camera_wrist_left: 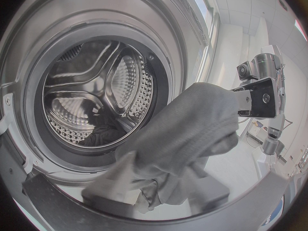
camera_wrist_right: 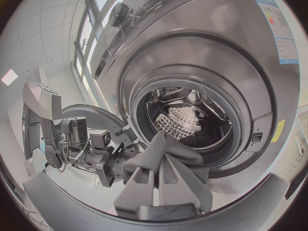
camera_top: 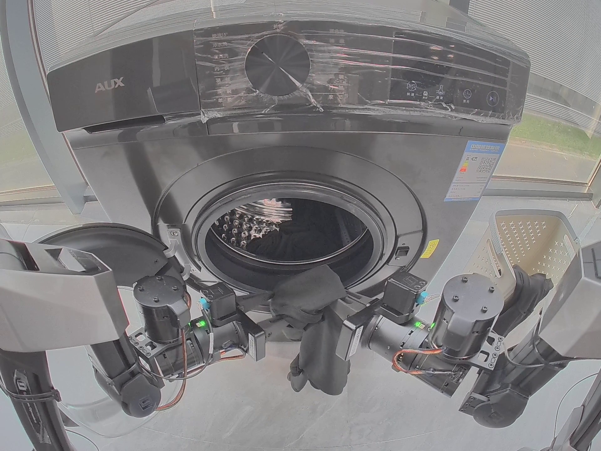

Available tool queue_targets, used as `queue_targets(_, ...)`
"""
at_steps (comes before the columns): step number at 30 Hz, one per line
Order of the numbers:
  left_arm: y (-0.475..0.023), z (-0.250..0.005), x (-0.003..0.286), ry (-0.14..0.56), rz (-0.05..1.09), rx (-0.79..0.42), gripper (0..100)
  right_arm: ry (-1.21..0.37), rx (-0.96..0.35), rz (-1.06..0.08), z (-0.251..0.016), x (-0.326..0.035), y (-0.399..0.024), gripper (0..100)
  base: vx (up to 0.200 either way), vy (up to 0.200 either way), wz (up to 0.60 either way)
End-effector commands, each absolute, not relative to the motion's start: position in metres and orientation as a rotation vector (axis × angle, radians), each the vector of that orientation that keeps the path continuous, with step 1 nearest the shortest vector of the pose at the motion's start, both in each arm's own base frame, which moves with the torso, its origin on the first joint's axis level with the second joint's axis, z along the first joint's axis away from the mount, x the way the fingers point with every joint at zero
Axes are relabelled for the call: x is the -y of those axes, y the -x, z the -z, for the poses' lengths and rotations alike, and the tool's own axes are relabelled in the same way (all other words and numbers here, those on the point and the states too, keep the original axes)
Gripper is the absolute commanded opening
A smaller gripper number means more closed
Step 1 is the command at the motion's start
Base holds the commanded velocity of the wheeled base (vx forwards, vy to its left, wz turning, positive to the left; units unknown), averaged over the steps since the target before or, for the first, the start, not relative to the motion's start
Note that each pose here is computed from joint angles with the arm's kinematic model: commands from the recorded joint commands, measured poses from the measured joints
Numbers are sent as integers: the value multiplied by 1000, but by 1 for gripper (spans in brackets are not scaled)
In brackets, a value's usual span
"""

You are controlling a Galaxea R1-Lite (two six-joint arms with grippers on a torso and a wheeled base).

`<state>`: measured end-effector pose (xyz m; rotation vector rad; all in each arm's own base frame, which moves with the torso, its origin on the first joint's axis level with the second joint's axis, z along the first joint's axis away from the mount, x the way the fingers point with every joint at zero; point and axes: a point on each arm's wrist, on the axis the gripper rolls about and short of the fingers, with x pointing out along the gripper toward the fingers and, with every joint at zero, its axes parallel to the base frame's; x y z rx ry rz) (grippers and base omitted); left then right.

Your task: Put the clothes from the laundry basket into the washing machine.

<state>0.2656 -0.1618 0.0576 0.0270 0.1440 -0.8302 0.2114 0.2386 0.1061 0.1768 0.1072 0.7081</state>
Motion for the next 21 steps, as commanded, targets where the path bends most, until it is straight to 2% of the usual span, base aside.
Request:
queue_targets(1,-267,-55,163,-28,840,-146,0,-176,-112,-709,-105,-239,-211,0,0,0,0)
queue_targets(10,-266,-60,161,-18,837,-133,0,-173,-113,-711,-104,-239,-211,0,0,0,0)
queue_targets(17,-240,-109,143,7,831,-5,0,-146,-162,-707,-91,-240,-211,0,0,0,0)
queue_targets(21,-220,-127,133,41,835,31,0,-135,-182,-709,-81,-246,-214,0,0,0,0)
